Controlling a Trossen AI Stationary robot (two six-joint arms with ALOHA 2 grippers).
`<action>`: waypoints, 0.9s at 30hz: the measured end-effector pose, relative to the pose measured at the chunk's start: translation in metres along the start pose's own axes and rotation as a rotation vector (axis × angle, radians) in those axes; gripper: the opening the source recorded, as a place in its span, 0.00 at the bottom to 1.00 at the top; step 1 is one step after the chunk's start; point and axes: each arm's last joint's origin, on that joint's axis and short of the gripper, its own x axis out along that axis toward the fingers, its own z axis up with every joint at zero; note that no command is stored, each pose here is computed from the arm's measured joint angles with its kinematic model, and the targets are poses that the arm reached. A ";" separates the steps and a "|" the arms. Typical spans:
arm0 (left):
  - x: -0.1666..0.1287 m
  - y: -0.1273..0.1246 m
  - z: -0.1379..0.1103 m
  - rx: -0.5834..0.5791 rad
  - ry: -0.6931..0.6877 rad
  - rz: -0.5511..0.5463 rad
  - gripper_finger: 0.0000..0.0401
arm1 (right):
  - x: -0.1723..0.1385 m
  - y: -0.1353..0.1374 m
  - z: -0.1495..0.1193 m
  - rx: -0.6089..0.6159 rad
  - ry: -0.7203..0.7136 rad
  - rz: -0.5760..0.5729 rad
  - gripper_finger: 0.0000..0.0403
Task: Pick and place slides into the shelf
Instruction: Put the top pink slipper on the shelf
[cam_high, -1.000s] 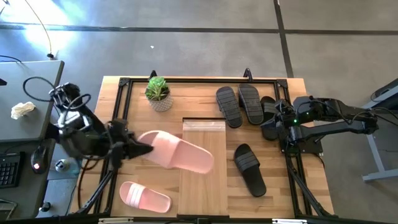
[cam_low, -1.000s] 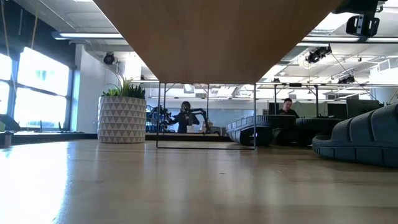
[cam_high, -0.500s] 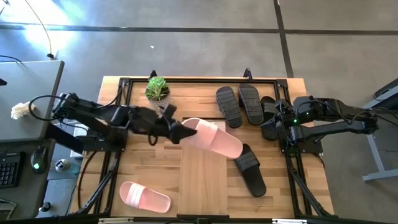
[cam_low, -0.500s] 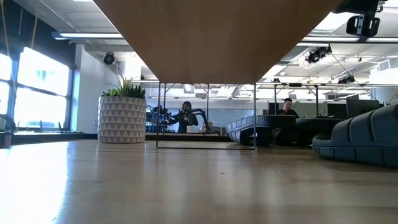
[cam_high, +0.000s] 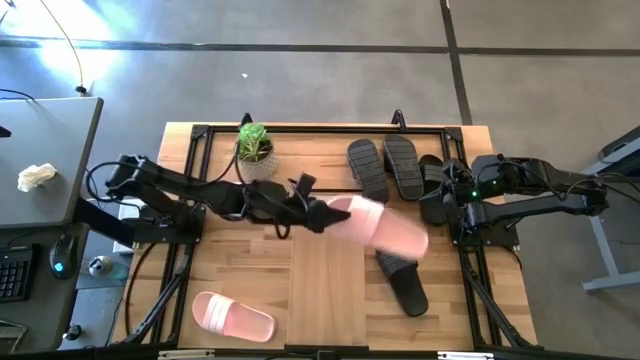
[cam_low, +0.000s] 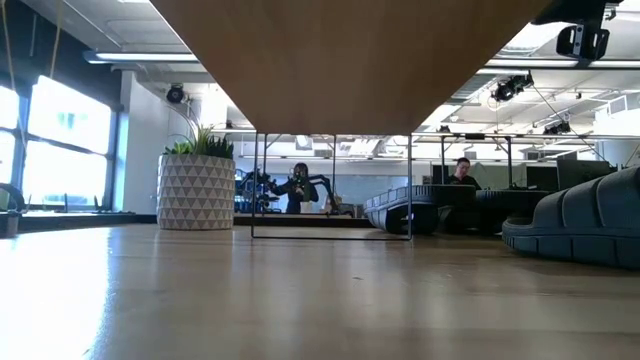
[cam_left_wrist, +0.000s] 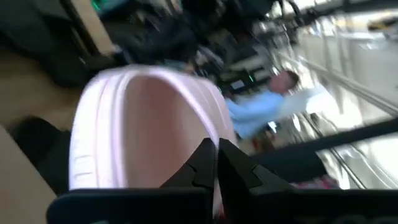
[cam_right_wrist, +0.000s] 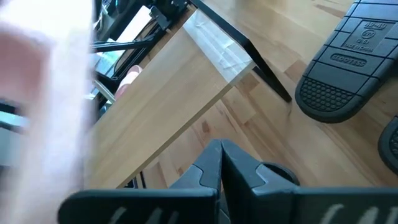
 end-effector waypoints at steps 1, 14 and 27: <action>0.000 0.002 0.000 0.003 -0.017 0.023 0.00 | 0.000 0.000 0.000 0.000 0.000 -0.001 0.00; 0.016 -0.004 -0.020 -0.053 0.030 -0.126 0.00 | 0.000 0.000 0.000 0.022 0.001 0.001 0.00; -0.006 -0.014 -0.092 -0.056 0.102 -0.058 0.00 | 0.000 0.000 0.000 0.027 0.000 0.000 0.00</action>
